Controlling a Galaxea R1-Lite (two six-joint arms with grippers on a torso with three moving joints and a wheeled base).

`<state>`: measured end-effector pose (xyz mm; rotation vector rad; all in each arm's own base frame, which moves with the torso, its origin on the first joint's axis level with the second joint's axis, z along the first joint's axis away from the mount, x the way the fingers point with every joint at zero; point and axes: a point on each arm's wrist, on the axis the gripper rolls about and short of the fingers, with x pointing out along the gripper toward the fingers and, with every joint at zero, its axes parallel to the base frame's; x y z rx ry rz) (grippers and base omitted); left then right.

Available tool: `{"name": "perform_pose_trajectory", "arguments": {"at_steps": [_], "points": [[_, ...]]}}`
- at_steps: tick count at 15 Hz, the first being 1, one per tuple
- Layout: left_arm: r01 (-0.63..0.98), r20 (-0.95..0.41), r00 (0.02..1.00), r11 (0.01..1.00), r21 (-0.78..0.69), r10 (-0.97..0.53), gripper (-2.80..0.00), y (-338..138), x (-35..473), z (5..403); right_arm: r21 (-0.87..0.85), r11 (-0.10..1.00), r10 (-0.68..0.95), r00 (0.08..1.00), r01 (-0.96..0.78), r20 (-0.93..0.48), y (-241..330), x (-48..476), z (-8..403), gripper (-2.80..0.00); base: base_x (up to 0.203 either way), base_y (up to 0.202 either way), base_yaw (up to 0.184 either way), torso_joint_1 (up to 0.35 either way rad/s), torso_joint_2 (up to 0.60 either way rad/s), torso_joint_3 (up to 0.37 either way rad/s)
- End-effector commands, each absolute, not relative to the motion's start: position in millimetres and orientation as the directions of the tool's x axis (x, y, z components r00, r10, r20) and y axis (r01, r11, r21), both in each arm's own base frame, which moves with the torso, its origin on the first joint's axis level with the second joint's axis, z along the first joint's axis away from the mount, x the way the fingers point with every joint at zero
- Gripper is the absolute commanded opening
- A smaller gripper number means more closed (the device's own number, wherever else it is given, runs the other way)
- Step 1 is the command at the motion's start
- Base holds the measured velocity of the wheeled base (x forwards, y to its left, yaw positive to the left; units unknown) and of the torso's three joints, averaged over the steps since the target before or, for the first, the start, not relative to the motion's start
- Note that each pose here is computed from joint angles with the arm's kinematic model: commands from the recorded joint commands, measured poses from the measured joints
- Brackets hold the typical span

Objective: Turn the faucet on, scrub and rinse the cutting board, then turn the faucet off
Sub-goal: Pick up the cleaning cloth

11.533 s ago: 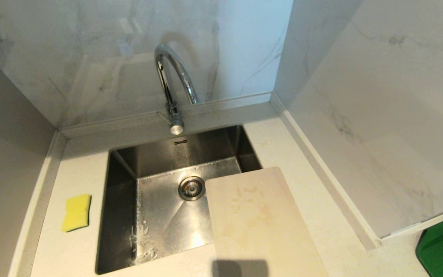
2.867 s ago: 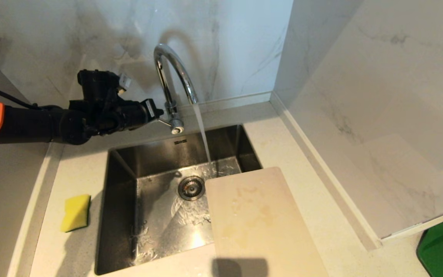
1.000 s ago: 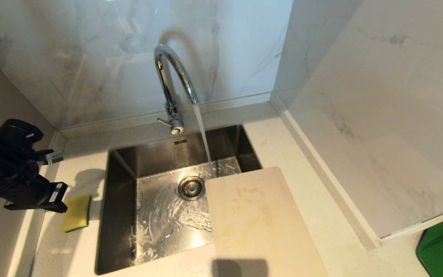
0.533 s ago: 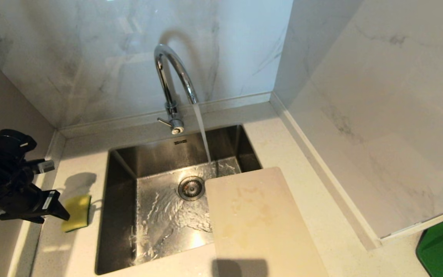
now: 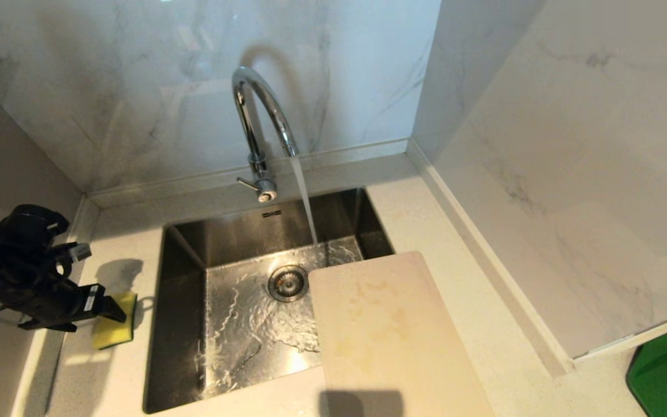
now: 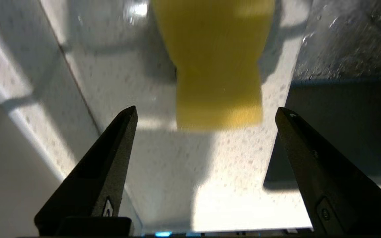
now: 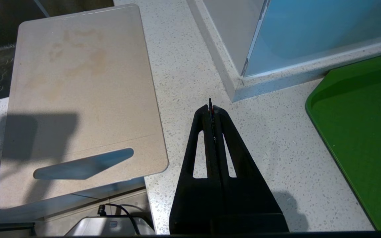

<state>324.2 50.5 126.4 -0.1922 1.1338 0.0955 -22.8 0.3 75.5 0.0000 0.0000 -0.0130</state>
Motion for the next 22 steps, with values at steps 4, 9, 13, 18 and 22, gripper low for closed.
{"name": "perform_pose_trajectory", "arguments": {"at_steps": [4, 9, 13, 18, 22], "points": [[-0.170, -0.905, 0.425, 0.979, -0.108, -0.026, 0.00, 52, 334, 120, 0.000, 1.000, -0.013, 1.000, 0.013, -0.001, 0, -23, 75, -2.80, 0.000, 0.000, 0.000, 0.000, 0.00, 0.000], [-0.157, -0.901, 0.431, 0.978, -0.137, -0.057, 0.00, 52, 342, 111, 0.000, 1.000, -0.012, 1.000, 0.012, -0.002, 0, -23, 75, -2.80, 0.000, 0.000, 0.000, 0.000, 0.00, 0.000], [-0.143, -0.900, 0.426, 0.975, -0.169, -0.093, 0.00, 52, 344, 107, 0.000, 1.000, -0.012, 1.000, 0.012, -0.001, 0, -23, 75, -2.80, 0.000, 0.000, 0.000, 0.000, 0.00, 0.000], [-0.138, -0.900, 0.426, 0.976, -0.168, -0.095, 0.00, 52, 348, 101, 0.000, 1.000, -0.013, 1.000, 0.013, 0.001, 0, -23, 75, -2.80, 0.000, 0.000, 0.000, 0.000, 0.00, 0.000], [-0.140, -0.902, 0.420, 0.976, -0.168, -0.095, -2.80, 53, 350, 98, 0.000, 1.000, -0.012, 1.000, 0.012, -0.001, 0, -23, 75, -2.80, 0.000, 0.000, 0.000, 0.000, 0.00, 0.000]]}}
